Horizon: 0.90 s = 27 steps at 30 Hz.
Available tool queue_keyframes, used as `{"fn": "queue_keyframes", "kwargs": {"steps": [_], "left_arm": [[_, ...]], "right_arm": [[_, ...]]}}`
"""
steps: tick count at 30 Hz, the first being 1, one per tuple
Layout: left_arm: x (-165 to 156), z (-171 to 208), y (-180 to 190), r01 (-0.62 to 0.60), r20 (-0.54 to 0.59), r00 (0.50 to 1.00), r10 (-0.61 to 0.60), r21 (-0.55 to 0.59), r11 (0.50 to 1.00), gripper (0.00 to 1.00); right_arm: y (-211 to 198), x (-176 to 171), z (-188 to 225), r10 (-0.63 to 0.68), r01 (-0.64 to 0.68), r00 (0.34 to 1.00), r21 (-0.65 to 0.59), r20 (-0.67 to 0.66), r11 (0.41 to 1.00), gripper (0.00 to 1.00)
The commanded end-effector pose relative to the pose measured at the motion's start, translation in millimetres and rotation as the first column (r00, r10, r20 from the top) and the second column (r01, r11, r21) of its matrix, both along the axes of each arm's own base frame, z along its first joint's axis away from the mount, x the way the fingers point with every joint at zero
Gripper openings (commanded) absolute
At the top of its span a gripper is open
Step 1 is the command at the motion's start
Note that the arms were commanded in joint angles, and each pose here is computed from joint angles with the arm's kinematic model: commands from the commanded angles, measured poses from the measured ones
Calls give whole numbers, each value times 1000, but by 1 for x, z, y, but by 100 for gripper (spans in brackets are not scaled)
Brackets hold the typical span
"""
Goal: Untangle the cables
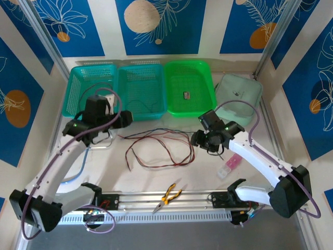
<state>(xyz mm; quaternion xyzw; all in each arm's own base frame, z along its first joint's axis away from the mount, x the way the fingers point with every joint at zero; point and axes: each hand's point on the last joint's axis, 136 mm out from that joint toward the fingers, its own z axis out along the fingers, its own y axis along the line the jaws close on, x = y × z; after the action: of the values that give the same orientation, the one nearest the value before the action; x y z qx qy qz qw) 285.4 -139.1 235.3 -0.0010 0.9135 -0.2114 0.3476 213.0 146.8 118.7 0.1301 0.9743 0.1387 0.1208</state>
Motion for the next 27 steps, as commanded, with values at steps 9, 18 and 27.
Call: {"fn": "queue_keyframes", "kwargs": {"steps": [9,18,27], "left_arm": [[-41,-38,-41,28,-52,998,-32,-72,997,69],[-54,-51,-55,54,-82,995,-60,-82,995,69],[-57,-52,-55,59,-82,994,-66,-80,995,68]], "right_arm": [[-47,43,-24,-180,181,981,-7,69,983,47],[-44,63,-38,-53,53,999,10,-12,999,43],[-35,64,-57,61,-79,988,-127,-144,989,36]]}}
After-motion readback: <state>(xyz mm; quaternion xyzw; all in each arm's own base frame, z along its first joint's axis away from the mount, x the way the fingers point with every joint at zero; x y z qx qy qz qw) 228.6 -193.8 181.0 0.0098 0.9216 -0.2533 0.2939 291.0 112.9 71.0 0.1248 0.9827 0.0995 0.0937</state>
